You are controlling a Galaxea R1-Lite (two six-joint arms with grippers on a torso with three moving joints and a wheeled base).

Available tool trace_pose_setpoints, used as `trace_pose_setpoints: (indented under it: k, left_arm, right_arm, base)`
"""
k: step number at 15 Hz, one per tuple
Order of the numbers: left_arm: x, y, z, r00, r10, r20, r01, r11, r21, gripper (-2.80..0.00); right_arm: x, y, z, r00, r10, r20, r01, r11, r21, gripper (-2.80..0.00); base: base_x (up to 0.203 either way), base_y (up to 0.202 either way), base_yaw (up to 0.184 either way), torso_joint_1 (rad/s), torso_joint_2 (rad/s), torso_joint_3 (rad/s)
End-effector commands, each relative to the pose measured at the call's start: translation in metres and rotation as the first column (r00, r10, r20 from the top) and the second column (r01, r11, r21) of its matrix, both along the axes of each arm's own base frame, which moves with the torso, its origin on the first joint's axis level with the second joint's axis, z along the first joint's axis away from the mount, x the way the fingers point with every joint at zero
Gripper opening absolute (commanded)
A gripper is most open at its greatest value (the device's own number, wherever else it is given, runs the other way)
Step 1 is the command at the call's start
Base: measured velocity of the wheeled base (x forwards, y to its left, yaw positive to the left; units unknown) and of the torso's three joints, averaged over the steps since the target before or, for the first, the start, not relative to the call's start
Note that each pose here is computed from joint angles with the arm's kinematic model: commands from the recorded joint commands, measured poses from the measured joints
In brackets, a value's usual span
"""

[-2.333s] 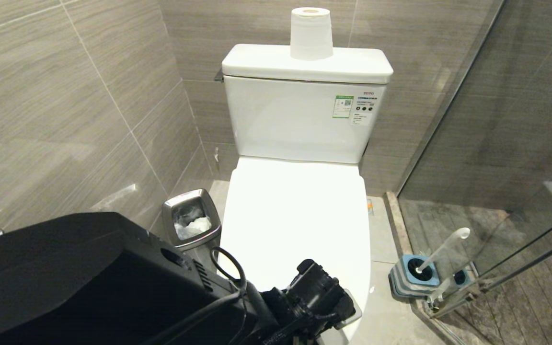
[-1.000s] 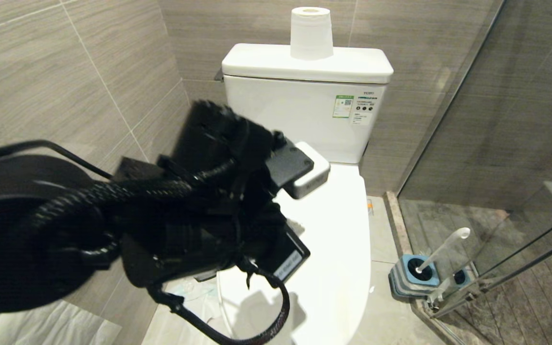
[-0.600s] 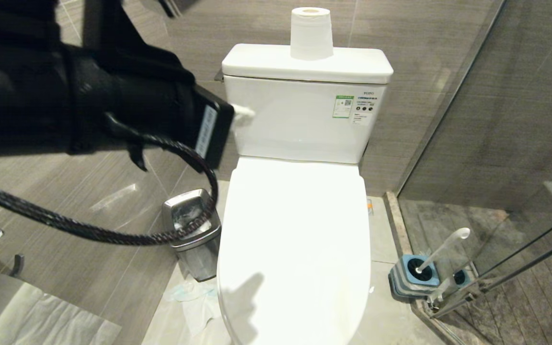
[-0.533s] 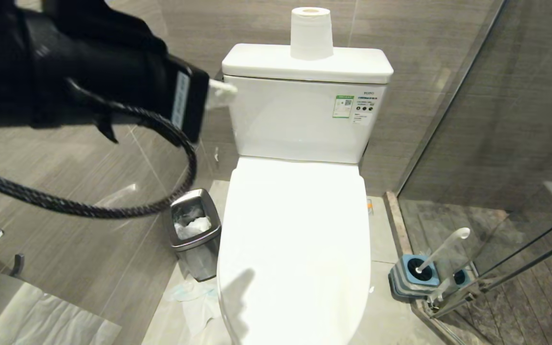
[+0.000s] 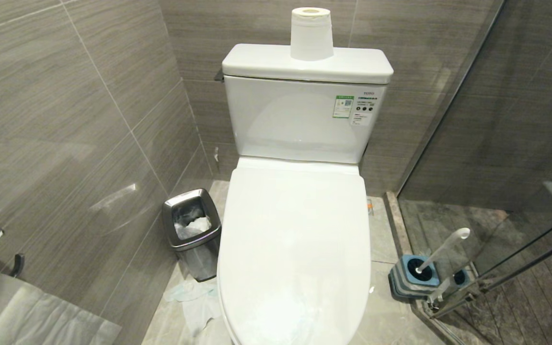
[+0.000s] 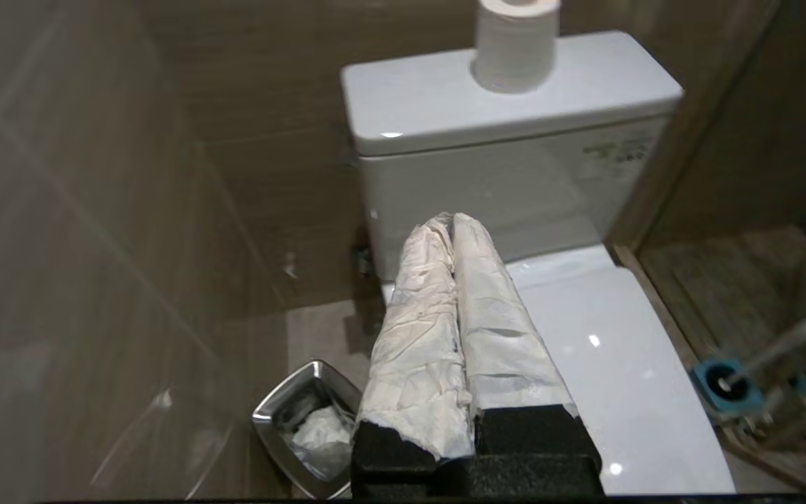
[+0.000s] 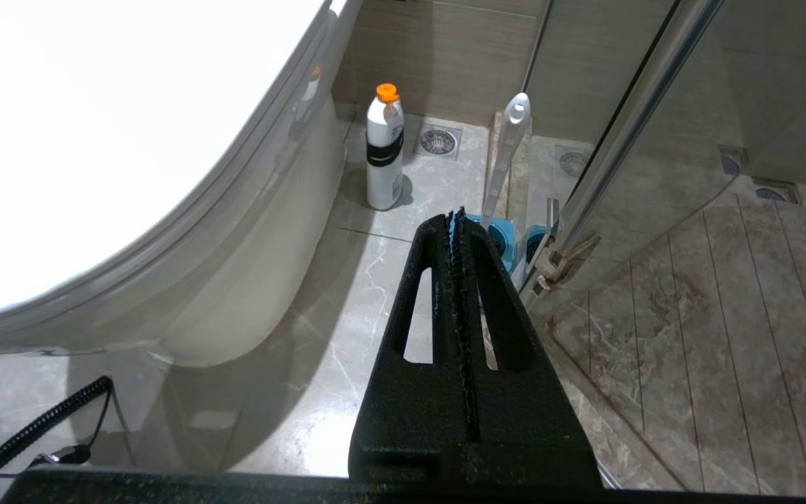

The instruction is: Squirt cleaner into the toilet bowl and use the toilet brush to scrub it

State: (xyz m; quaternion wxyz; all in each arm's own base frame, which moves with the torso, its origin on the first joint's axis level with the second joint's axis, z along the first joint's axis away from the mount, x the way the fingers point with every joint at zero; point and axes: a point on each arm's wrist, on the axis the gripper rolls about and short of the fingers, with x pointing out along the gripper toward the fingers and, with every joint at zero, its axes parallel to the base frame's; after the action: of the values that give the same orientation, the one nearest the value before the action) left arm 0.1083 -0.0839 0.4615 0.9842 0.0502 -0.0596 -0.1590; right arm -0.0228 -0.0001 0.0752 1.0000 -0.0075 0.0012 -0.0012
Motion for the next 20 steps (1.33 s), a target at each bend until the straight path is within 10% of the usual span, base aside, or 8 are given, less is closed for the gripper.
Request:
trace_pose_setpoints:
  k: [1, 5, 10, 20]
  left_arm:
    - [-0.019, 0.019, 0.008, 0.996, 0.085, 0.033, -0.084, 0.995, -0.047, -2.80]
    - [-0.033, 0.034, -0.010, 0.982, 0.187, -0.015, -0.187, 0.982, -0.015, -2.80]
    - [-0.044, 0.036, -0.031, 0.998, -0.049, -0.040, 0.051, 0.997, 0.055, -2.80]
    - [-0.023, 0.018, -0.060, 0.986, -0.045, -0.163, 0.070, 0.986, 0.152, -2.80]
  right_arm:
    - [0.000, 0.000, 0.000, 1.000, 0.001, -0.001, -0.001, 1.000, 0.000, -2.80]
    - [0.000, 0.000, 0.000, 1.000, 0.001, -0.001, -0.001, 1.000, 0.000, -2.80]
    - [0.000, 0.000, 0.000, 1.000, 0.001, -0.002, -0.001, 1.000, 0.000, -2.80]
    - [0.000, 0.000, 0.000, 1.000, 0.000, -0.001, 0.000, 1.000, 0.000, -2.80]
  base:
    - [0.000, 0.000, 0.000, 0.000, 0.00, 0.000]
    - [0.000, 0.000, 0.000, 0.000, 0.00, 0.000]
    - [0.000, 0.000, 0.000, 0.000, 0.00, 0.000]
    - [0.000, 0.000, 0.000, 0.000, 0.00, 0.000]
